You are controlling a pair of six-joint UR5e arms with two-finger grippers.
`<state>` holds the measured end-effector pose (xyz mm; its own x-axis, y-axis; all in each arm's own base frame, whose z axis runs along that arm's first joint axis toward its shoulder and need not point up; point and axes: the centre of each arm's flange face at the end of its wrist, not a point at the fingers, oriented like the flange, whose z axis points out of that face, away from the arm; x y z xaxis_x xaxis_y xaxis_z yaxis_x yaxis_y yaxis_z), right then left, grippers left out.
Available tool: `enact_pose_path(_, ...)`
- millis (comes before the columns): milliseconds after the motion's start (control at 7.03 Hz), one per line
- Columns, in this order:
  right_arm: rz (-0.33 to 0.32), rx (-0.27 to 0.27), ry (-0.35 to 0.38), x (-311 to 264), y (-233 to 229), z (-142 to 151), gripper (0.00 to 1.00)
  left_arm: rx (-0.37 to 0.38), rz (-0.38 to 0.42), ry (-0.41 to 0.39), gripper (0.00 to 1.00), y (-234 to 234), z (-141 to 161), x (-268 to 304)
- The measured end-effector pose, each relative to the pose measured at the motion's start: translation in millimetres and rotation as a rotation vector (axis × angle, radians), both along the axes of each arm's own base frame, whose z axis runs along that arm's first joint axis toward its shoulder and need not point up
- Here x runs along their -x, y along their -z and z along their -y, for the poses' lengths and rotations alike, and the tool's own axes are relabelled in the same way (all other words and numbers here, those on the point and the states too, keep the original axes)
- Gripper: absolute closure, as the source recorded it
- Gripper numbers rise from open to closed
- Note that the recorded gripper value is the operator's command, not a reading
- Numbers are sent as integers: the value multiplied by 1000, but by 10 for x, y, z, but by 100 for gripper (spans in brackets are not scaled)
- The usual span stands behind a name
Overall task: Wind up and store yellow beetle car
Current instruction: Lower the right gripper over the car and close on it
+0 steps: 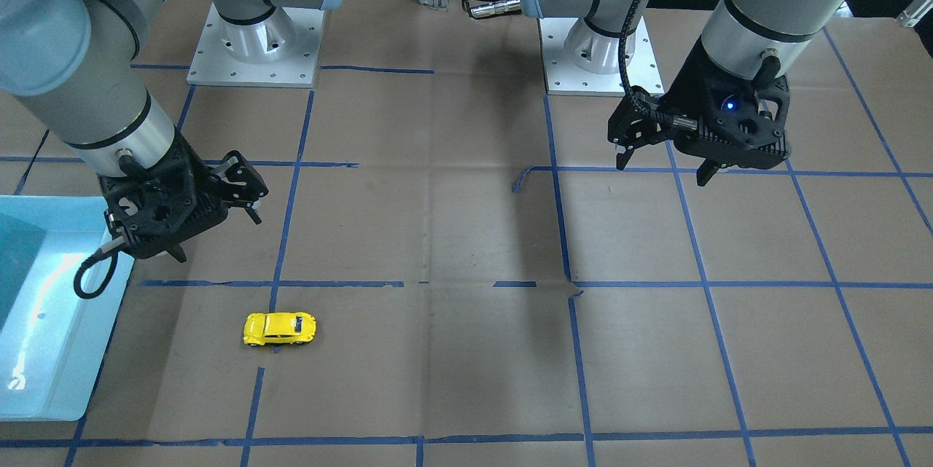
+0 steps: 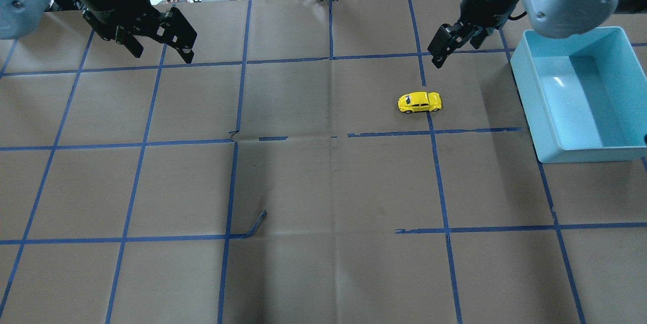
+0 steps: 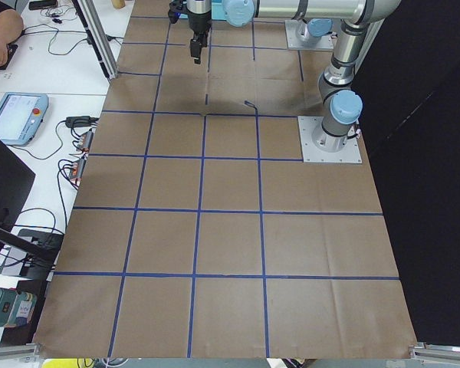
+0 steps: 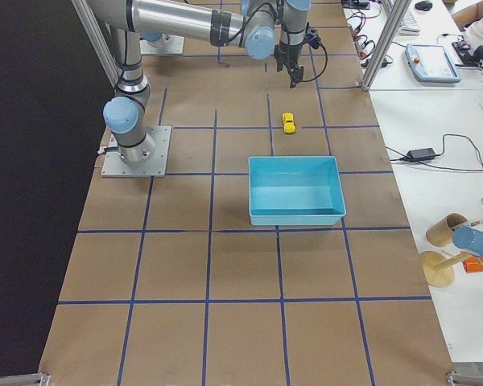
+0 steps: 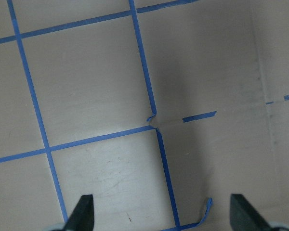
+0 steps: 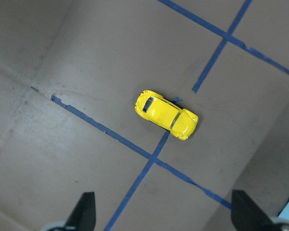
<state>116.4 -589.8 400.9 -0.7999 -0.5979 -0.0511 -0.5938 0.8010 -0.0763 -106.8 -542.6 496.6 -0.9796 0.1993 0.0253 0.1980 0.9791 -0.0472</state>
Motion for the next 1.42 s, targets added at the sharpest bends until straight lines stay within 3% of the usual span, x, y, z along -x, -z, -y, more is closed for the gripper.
enact_pose_path(284,-7,-15,-355,27,372,150,0,-1,-3,-1,1,3,-27,-1)
enact_pose_path(569,10,-34,-673,-12,704,230,0,-1,-3,-2,1,1,-40,-5)
enact_pose_path(711,19,-38,-798,-23,885,271,0,-1,-3,-2,1,2,-43,-5)
enact_pose_path(995,4,0,-882,-29,1181,336,0,0,-3,-3,1,-1,-44,-11)
enact_pose_path(1422,-23,50,-895,-49,1623,474,0,1,-2,-4,1,-7,-43,-14)
